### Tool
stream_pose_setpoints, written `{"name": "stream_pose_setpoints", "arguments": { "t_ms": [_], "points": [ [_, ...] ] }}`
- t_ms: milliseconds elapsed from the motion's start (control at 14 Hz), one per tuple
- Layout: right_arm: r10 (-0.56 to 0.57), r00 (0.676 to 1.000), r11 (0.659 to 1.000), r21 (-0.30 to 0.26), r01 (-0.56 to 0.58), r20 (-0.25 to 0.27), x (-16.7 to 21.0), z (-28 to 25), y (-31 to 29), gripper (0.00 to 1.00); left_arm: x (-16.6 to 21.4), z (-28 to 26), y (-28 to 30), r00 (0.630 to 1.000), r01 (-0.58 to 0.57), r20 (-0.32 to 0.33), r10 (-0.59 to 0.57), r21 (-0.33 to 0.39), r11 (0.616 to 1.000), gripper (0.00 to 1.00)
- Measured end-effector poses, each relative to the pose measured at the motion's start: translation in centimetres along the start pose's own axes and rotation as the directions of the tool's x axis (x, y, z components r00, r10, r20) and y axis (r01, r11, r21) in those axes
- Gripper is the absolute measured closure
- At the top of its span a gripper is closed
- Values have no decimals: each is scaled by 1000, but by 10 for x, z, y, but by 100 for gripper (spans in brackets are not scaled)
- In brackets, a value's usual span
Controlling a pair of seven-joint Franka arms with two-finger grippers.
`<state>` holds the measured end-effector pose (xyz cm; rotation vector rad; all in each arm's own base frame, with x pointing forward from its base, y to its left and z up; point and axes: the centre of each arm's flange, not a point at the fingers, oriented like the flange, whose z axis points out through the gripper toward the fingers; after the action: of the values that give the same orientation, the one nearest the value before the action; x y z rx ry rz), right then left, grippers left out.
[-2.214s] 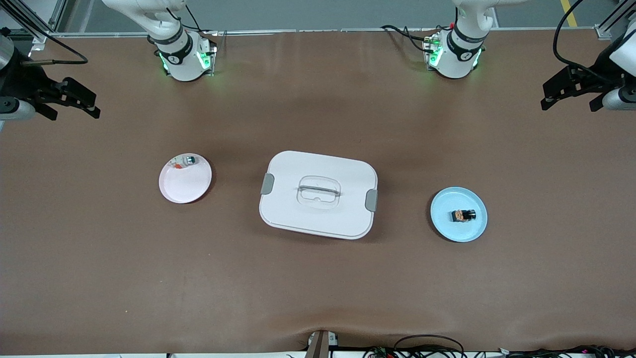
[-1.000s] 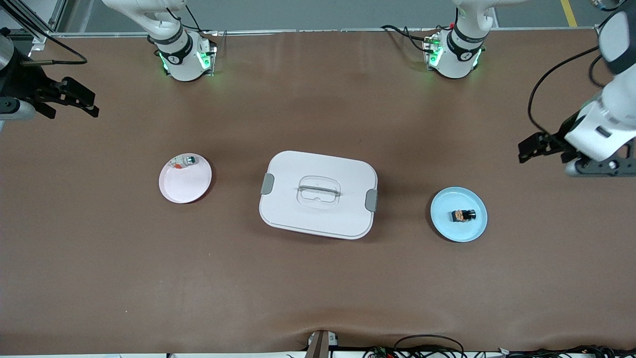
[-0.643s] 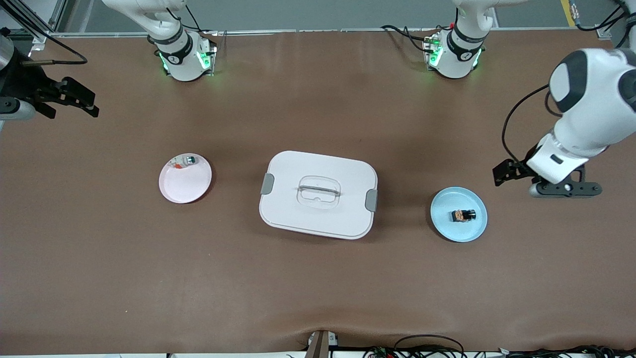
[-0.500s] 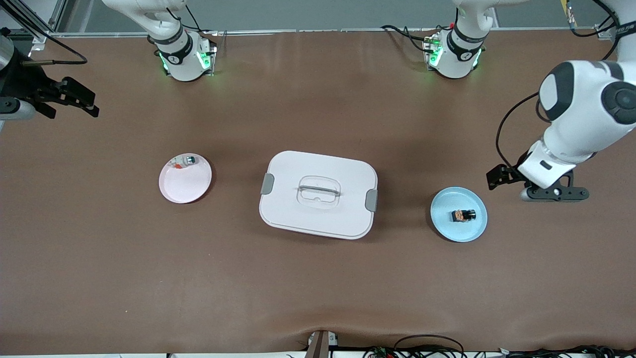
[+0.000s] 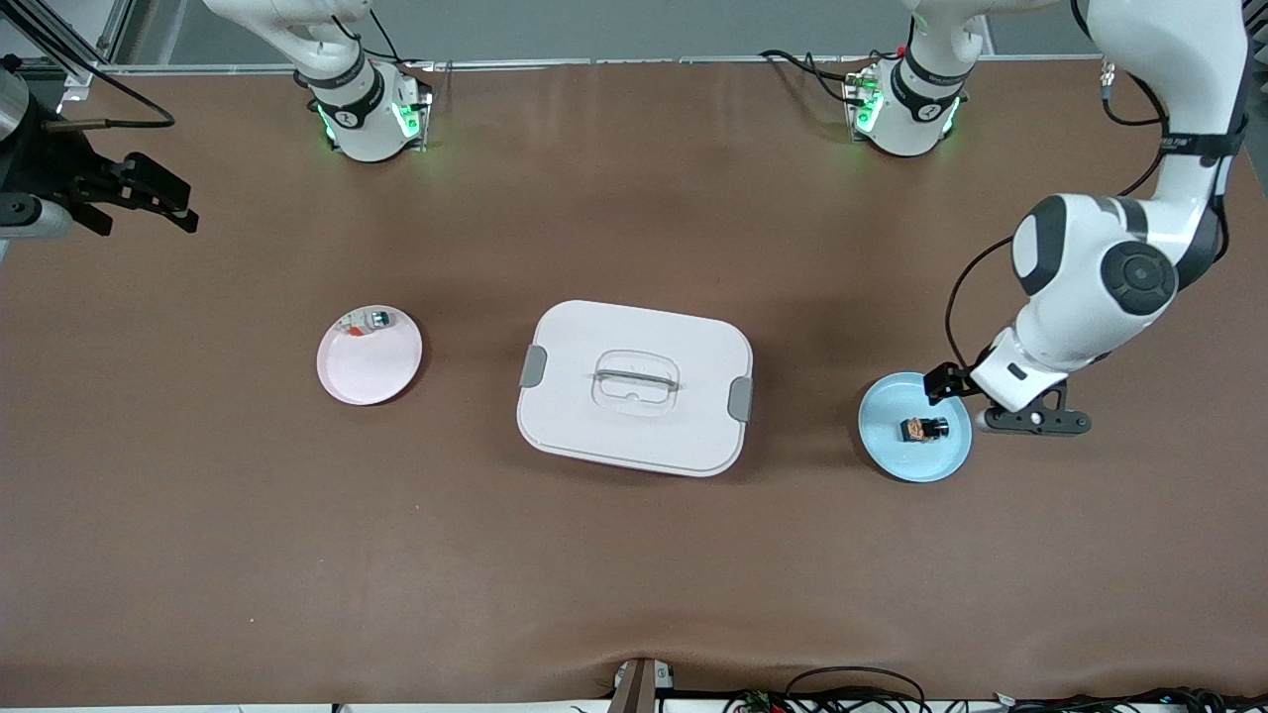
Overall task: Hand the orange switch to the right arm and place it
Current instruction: 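Move the left gripper down over the black-orange switch on the blue plate, then close the left gripper on the black-orange switch and lift it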
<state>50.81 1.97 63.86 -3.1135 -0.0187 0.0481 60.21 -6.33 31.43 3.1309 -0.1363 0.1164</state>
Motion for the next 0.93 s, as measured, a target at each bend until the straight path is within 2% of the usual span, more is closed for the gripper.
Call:
{"name": "stream_pose_setpoints", "arguments": {
  "t_ms": [929],
  "points": [
    [-1, 1000, 1000, 0, 1, 0, 0, 0, 0, 0, -4, 102, -4, 999, 28, -24, -29, -28, 999, 0]
  ]
}}
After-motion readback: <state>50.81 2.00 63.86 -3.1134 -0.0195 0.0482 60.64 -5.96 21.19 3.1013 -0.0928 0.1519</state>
